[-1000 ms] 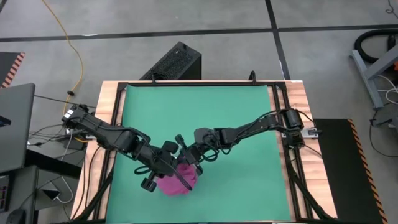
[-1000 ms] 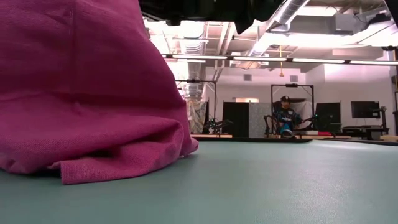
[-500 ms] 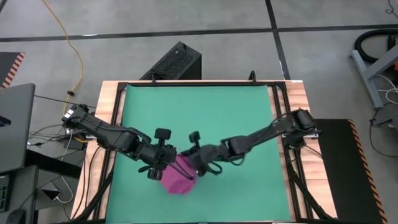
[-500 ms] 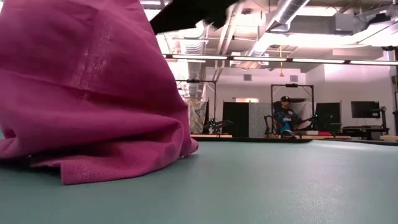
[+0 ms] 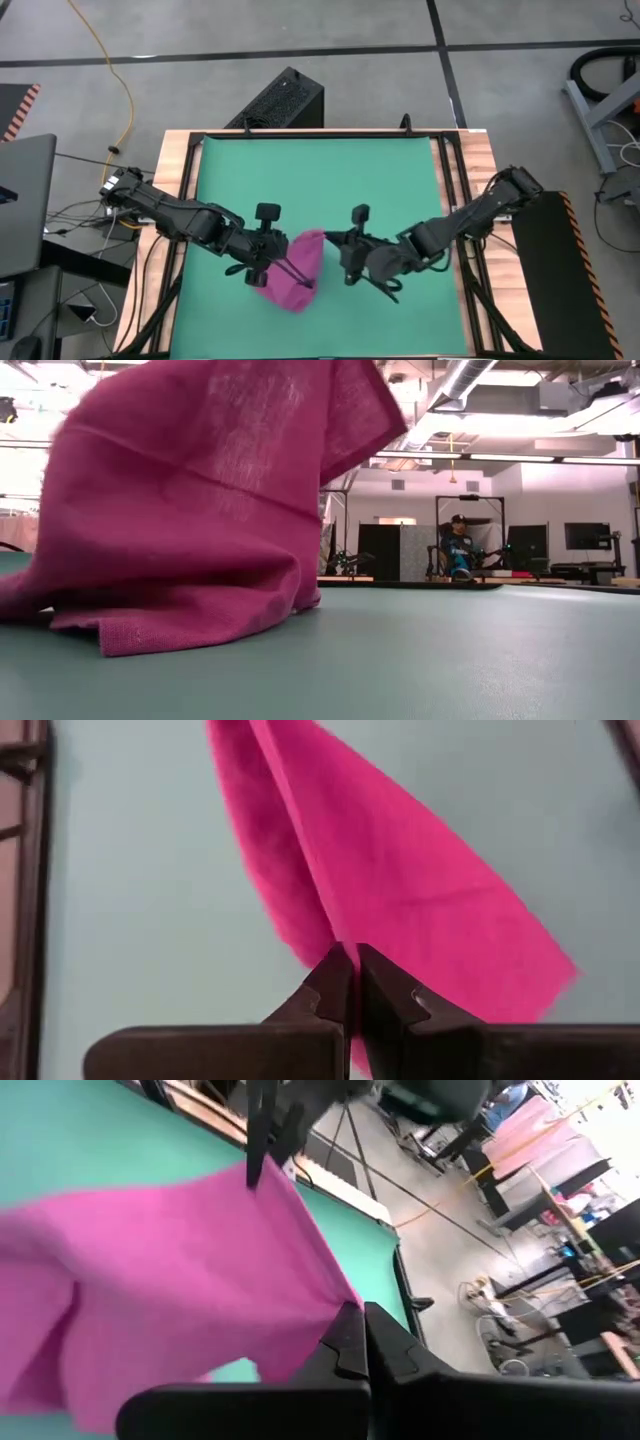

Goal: Roll towel
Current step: Roll the pink towel

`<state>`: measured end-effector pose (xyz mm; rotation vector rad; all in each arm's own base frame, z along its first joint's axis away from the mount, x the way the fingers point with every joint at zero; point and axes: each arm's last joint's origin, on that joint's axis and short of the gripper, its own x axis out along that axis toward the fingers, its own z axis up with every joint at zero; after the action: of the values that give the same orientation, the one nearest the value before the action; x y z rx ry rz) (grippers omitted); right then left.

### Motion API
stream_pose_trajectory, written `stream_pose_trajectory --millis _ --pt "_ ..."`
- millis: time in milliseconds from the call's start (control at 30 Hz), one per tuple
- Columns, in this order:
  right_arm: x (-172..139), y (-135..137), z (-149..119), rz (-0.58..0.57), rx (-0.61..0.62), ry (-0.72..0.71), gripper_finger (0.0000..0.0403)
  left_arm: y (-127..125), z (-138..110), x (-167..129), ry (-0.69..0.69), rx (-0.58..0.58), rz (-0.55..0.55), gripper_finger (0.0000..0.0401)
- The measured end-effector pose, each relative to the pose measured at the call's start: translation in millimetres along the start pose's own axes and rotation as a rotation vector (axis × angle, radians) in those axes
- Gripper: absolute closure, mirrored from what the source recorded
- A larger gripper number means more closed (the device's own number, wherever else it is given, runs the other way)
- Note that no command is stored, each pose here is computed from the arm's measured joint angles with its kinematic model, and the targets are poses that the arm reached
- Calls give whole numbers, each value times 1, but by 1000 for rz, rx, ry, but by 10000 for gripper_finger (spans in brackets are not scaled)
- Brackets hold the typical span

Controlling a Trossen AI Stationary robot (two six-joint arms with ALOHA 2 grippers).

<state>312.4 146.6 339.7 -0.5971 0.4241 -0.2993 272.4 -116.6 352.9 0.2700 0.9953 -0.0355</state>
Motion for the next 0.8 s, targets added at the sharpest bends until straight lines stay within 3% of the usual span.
stream_pose_trajectory --millis 167,333,533,800 --pt "-20 21 -3 75 -5 15 403 -7 5 1 -42 57 -161 373" --pt "-40 46 -13 167 49 80 403 -13 10 17 -22 102 -174 333" --pt "-58 81 -19 238 109 105 403 -30 13 67 129 153 -221 308" --pt "-70 98 -24 241 158 115 403 -53 -2 143 406 195 -275 327"
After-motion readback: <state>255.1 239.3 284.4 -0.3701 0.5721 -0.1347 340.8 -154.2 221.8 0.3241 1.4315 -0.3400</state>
